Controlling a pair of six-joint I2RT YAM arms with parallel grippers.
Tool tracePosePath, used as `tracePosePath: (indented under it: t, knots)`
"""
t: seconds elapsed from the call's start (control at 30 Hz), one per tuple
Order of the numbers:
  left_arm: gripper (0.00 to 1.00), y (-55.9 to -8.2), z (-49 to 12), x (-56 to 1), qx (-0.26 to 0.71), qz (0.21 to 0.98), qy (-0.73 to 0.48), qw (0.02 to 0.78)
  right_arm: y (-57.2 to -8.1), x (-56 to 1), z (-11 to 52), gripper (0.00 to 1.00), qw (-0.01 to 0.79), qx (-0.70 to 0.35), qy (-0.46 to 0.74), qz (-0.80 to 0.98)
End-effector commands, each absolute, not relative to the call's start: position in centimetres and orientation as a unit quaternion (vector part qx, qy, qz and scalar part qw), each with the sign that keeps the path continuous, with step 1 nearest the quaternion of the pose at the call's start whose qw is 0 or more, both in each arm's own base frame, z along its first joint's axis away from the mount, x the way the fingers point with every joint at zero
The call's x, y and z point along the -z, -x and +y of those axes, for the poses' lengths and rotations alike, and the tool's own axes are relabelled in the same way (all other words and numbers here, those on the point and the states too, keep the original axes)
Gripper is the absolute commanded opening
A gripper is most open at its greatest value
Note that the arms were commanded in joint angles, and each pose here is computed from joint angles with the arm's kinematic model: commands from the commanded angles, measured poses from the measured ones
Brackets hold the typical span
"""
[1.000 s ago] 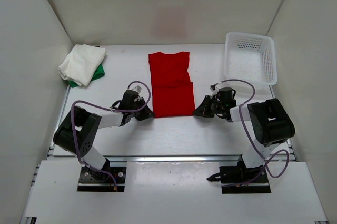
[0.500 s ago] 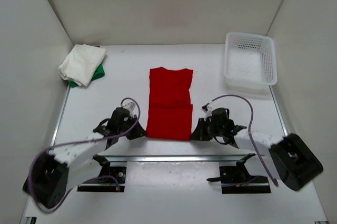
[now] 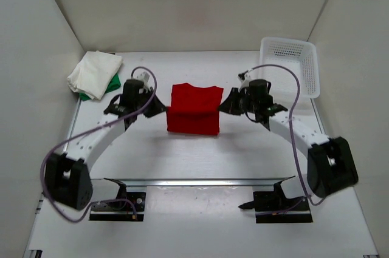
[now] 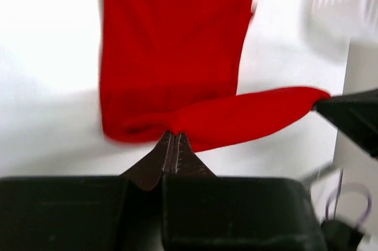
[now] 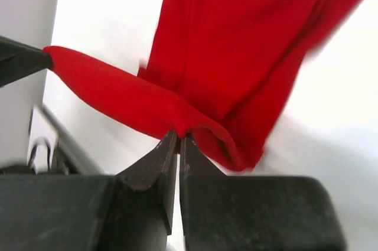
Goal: Fold and stack the t-shirts
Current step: Fold the folded rectangular tshirt in 1/3 of the way
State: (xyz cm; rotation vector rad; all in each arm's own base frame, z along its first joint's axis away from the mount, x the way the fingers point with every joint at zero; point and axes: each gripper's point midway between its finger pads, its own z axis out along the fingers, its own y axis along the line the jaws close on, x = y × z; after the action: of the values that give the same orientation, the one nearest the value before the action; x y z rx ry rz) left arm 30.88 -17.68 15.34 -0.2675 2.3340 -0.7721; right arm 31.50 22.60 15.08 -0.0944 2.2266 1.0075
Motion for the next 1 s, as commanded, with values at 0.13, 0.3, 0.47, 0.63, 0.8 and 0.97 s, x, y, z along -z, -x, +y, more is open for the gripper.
tracePosePath:
  t: [0.13,0.3,0.47,0.63,0.8,0.97]
  knots:
    - [0.00,-43.7,-17.8,-18.3,0.249,0.875,0.107,0.402,-43.0,-15.1,20.9,0.00,0.374,-0.379,0.026,0.846]
    - [0.04,-48.9,-18.6,-14.1,0.229,0.887,0.119,0.383,-49.0,-14.5,19.5,0.00,0.376,-0.378,-0.002,0.846]
    - [0.22,-52.3,-19.1,-11.9,0.251,0.889,0.130,0.359,-51.9,-12.2,19.7,0.04,0.349,-0.370,-0.011,0.861]
    - [0.48,-52.3,-16.8,-14.1,0.269,0.859,0.158,0.406,-52.6,-15.2,20.9,0.34,0.379,-0.367,0.007,0.850]
    - [0.68,-50.1,-16.5,-12.8,0.268,0.865,0.143,0.400,-50.2,-16.2,21.4,0.60,0.394,-0.363,0.003,0.845]
    - [0.77,-45.6,-19.6,-7.3,0.311,0.889,0.104,0.320,-44.2,-16.0,22.1,0.60,0.411,-0.389,-0.007,0.824]
